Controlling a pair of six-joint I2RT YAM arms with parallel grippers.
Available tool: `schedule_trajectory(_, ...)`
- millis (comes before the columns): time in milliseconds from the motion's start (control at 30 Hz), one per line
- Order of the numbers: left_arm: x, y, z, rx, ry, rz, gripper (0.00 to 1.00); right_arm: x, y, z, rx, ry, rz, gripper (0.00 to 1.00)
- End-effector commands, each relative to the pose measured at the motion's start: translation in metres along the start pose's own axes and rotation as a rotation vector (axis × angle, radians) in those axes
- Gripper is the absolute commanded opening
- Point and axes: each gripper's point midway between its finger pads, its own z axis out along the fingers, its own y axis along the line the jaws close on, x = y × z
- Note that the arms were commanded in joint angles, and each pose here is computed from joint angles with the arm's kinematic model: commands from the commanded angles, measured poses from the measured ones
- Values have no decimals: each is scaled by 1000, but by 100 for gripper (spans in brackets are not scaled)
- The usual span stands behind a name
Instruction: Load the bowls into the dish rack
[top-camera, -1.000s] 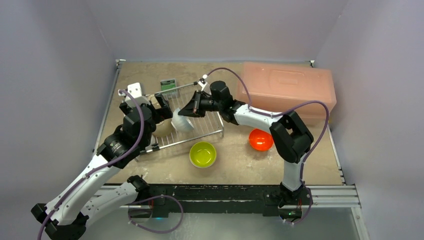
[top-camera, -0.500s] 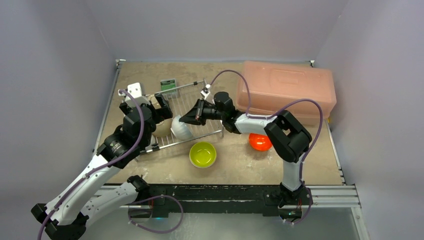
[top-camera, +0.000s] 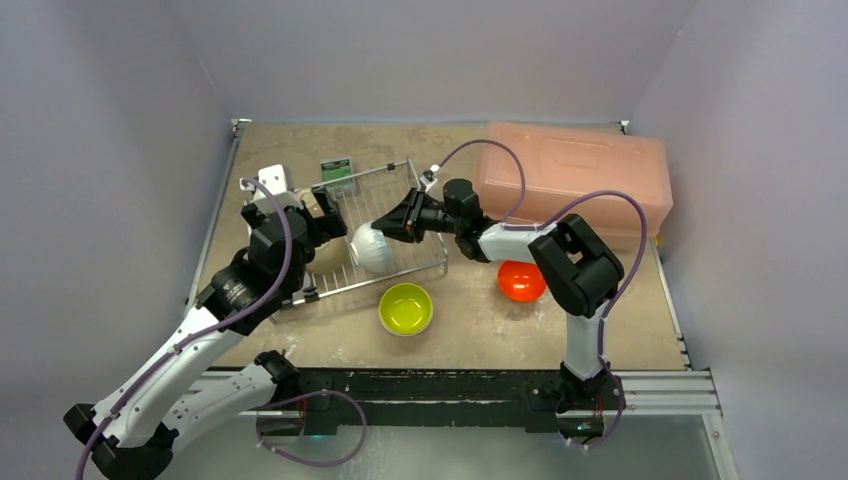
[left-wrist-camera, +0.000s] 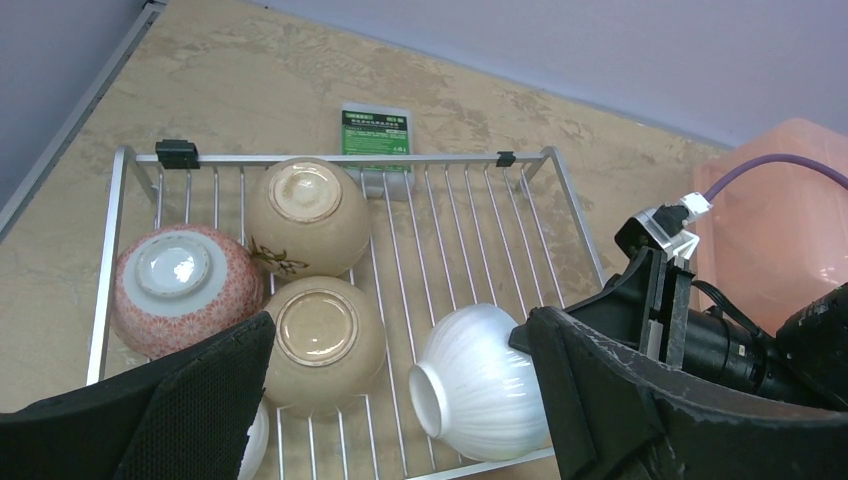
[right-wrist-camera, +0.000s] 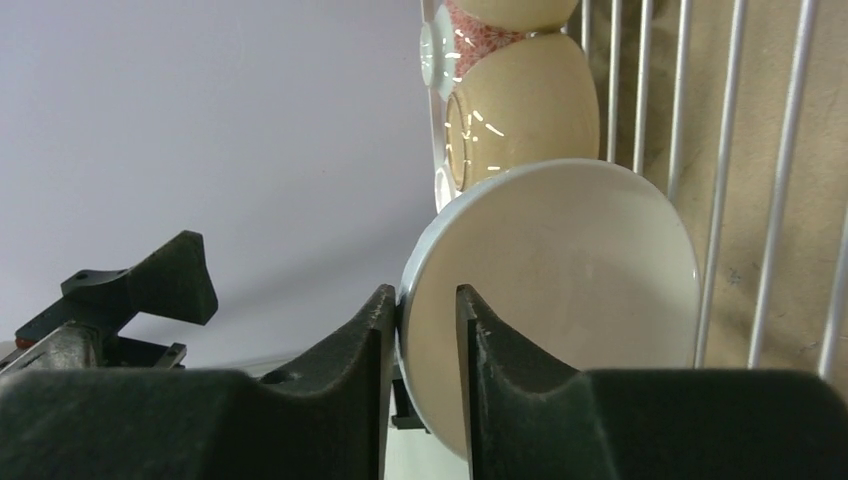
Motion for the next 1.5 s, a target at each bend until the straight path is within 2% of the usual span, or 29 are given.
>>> schedule_trajectory(0,-2,2,1,-15,-11,4,97,-5,-28,-1,91,-30,24,33)
schedule_trajectory(200,-1,2,2,-17,-8,4,97,-15,-20,-8,150,-91,-58,39)
schedule_trajectory(500,-2,2,2,-17,-8,2,97,-41,-18,-21,265,-237,-186,38)
schedule_trajectory(800,-3,2,1,-20,-11,-1,97,-55,-3,-35,327,-320,-328,39)
schedule_trajectory(1033,-4,5,2,-35,-17,9,97,-55,3,-40,349,-350,-352,44)
schedule_trajectory(1367,-7,9,0,-50,-26,18,97,-63,10,-57,431,-459,-415,52)
schedule_trajectory(1467,-7,10,0,-54,-26,19,97,-66,11,-61,449,-479,-452,57)
